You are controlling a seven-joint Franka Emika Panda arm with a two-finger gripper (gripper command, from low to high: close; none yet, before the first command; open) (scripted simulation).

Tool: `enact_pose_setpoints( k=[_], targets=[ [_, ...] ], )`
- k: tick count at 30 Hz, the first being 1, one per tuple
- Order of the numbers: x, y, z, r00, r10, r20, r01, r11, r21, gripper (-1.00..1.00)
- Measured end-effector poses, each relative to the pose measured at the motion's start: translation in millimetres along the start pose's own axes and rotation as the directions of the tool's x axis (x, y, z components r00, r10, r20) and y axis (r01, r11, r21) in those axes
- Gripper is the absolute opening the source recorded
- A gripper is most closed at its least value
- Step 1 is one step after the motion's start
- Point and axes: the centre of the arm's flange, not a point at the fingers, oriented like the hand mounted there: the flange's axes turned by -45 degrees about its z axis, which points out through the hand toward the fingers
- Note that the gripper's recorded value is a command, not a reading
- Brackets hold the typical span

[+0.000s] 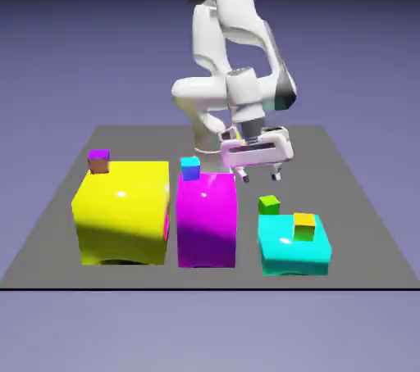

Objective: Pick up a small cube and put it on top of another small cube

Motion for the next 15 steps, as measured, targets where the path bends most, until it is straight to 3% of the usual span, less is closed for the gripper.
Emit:
enact_pose_setpoints(
  k=[9,15],
  targets=[
    [-89,63,70,0.873,0.466,0.146,-0.422,0.871,-0.251,0.0],
    [-98,77,89,0.856,0.494,0.152,-0.445,0.854,-0.271,0.0]
  ],
)
